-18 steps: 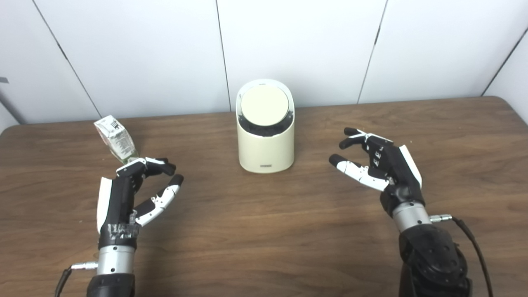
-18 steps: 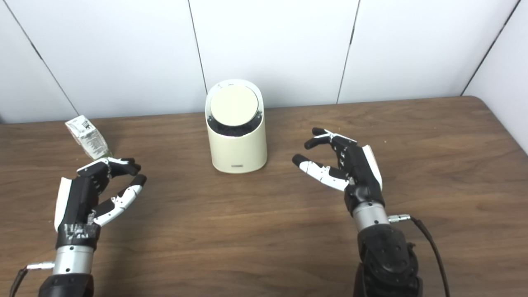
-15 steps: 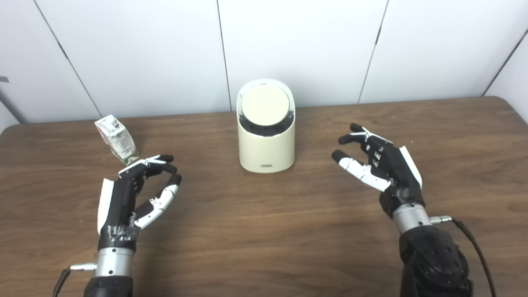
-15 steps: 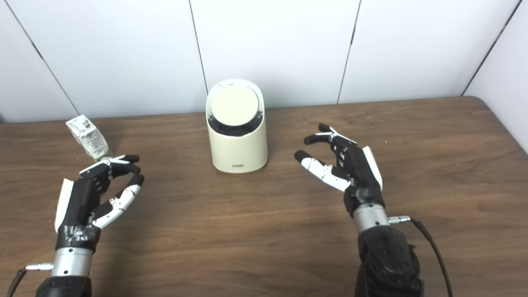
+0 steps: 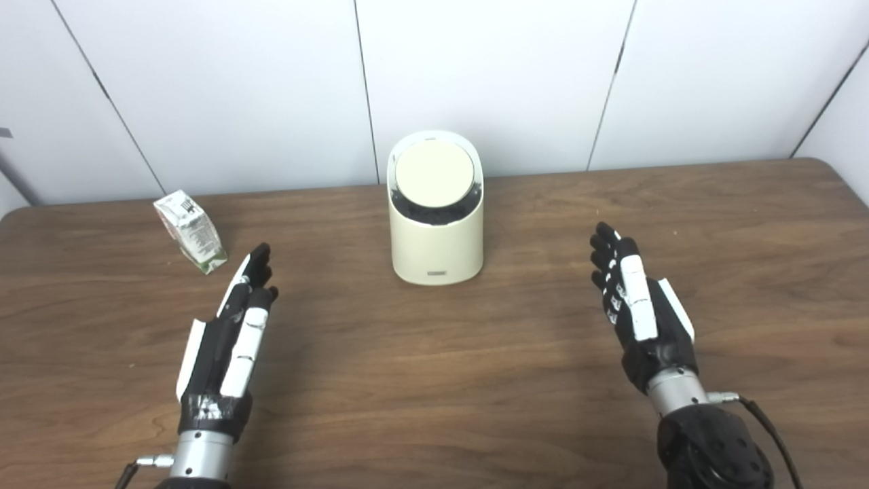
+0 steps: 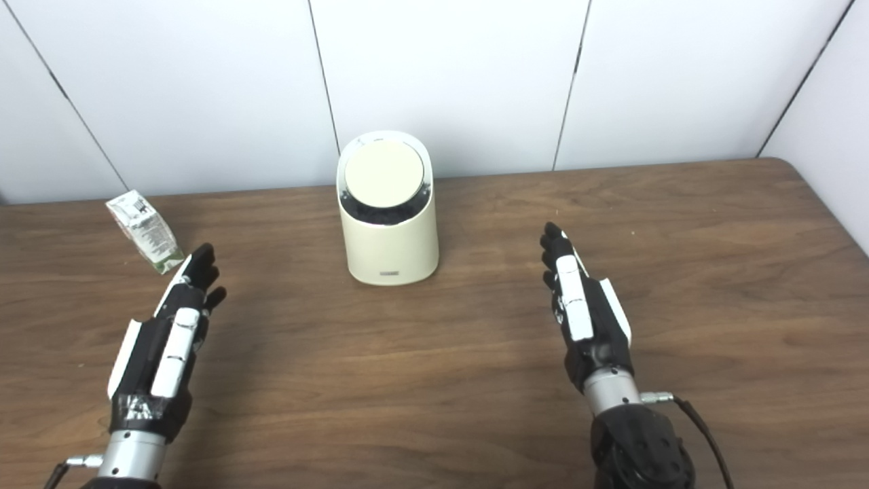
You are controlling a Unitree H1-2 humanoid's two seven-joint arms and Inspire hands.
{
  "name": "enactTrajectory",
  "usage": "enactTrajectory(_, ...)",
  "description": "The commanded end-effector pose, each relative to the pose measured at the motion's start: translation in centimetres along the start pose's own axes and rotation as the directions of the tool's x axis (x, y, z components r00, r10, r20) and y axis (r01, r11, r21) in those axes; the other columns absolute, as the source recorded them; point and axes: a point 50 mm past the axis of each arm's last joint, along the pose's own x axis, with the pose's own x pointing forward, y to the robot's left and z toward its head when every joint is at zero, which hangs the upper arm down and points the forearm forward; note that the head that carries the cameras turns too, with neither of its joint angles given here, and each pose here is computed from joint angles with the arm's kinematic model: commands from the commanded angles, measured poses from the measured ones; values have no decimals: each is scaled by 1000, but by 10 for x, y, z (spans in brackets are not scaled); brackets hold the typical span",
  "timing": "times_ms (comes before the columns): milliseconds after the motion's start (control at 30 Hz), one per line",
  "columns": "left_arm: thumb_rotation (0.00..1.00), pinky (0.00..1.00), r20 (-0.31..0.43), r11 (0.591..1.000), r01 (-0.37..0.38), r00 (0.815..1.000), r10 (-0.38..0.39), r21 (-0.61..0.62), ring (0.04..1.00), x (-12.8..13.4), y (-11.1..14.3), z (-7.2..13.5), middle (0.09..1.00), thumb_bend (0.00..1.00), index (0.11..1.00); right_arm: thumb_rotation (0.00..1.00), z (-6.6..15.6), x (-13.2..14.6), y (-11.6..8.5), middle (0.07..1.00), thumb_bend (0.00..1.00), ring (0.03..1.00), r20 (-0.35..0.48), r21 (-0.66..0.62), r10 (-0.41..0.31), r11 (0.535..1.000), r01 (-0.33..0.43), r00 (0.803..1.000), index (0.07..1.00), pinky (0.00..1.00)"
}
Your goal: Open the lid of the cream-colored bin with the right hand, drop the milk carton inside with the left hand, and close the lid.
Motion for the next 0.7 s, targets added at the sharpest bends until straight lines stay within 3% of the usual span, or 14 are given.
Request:
enactTrajectory(0, 914, 991, 54, 1000, -13, 998, 14, -13, 1000, 2, -1, 6, 1000, 554, 1000, 1000, 10, 1, 6, 972, 512, 985, 46, 24, 9, 1000, -10, 999, 970, 1000)
enactTrajectory(200, 989, 984, 42, 1000, -27, 999, 27, 3, 997, -1, 0, 1, 1000, 581, 1000, 999, 8, 4, 4, 976, 529, 987, 55, 10, 18, 1000, -18, 998, 974, 1000)
enactTrajectory(367, 978, 980, 27, 1000, -31, 999, 30, 4, 994, -2, 0, -3, 1000, 582, 1000, 736, 11, 10, 6, 963, 569, 962, 109, -53, 41, 998, -35, 993, 957, 980)
enactTrajectory(467, 970, 984, 20, 1000, -29, 999, 29, 5, 999, -3, 0, -9, 1000, 585, 1000, 627, 14, 18, 10, 953, 599, 948, 135, -68, 37, 997, -28, 990, 950, 953)
enactTrajectory(600, 938, 989, 14, 1000, -23, 1000, 23, -1, 1000, -6, 0, -17, 1000, 564, 1000, 561, 15, 33, 15, 917, 706, 908, 194, -173, 7, 985, 27, 981, 921, 858)
enactTrajectory(667, 913, 997, 10, 1000, -16, 1000, 16, 0, 1000, -8, 1, -19, 1000, 553, 1000, 511, 15, 41, 19, 907, 776, 897, 215, -189, -2, 981, 44, 977, 906, 881)
